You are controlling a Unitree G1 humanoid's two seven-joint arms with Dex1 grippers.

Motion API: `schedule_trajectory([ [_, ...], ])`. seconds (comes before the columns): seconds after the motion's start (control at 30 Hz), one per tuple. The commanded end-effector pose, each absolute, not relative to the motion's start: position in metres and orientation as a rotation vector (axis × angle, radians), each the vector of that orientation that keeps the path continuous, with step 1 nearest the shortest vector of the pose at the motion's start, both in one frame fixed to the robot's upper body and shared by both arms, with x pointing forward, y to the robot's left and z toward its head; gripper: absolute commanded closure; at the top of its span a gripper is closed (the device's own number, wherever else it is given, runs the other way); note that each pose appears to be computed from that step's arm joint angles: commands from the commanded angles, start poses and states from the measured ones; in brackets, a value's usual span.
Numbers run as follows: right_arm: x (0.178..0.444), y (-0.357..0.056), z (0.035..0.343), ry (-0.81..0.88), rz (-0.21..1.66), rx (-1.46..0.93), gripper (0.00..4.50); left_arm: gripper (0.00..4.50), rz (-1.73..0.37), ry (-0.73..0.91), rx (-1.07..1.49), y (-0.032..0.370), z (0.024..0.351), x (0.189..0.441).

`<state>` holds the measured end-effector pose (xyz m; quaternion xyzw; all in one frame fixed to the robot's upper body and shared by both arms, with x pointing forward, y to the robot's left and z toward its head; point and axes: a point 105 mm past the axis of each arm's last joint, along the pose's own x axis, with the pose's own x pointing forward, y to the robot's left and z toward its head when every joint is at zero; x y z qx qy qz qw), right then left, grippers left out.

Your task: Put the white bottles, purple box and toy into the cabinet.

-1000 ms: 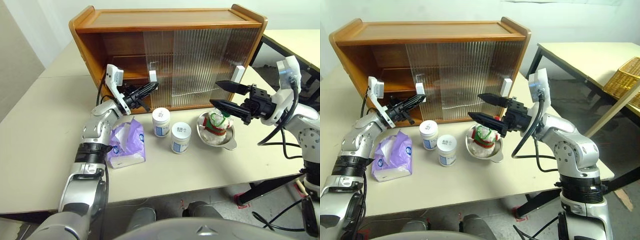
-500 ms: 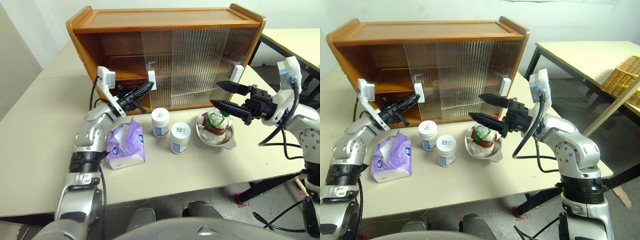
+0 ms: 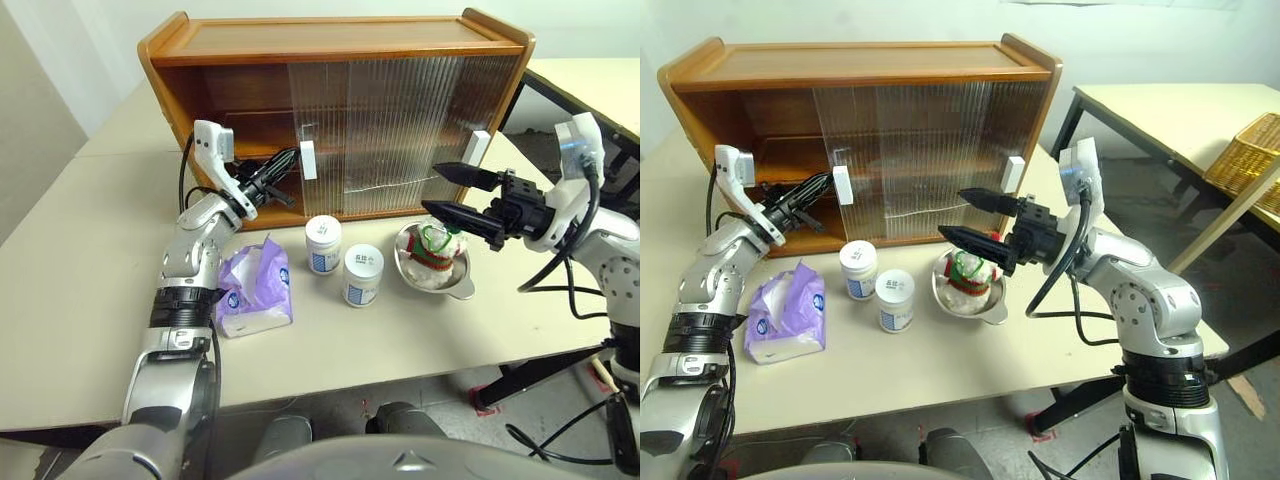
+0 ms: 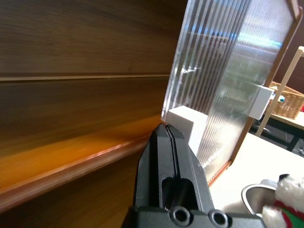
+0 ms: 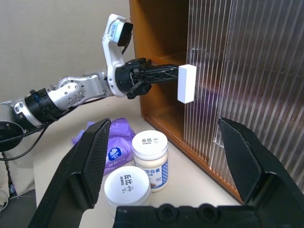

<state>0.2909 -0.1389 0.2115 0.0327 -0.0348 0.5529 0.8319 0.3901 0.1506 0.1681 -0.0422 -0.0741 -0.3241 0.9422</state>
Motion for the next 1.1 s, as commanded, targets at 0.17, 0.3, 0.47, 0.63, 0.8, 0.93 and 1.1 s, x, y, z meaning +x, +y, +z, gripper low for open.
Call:
schedule_trajectory([
  [0.17,0.287,-0.143,0.215,-0.078,1.158,0.059,0.0,4.46,-0.752,-0.122,-0.069,0.13,0.163,0.394],
  [0.3,0.287,-0.142,0.215,-0.08,1.157,0.059,0.0,4.46,-0.778,-0.122,-0.07,0.122,0.165,0.397],
  [0.47,0.287,-0.142,0.216,-0.084,1.153,0.06,0.0,4.46,-0.818,-0.126,-0.073,0.11,0.166,0.399],
  [0.63,0.287,-0.141,0.215,-0.084,1.152,0.061,0.0,4.46,-0.83,-0.12,-0.076,0.103,0.163,0.402],
  [0.8,0.287,-0.141,0.215,-0.083,1.153,0.061,0.0,4.46,-0.827,-0.119,-0.08,0.102,0.161,0.403],
  [0.93,0.287,-0.139,0.215,-0.081,1.159,0.062,0.0,4.46,-0.798,-0.152,-0.096,0.113,0.168,0.401],
  [1.1,0.289,-0.138,0.215,-0.078,1.168,0.065,0.0,4.46,-0.759,-0.217,-0.141,0.131,0.186,0.395],
])
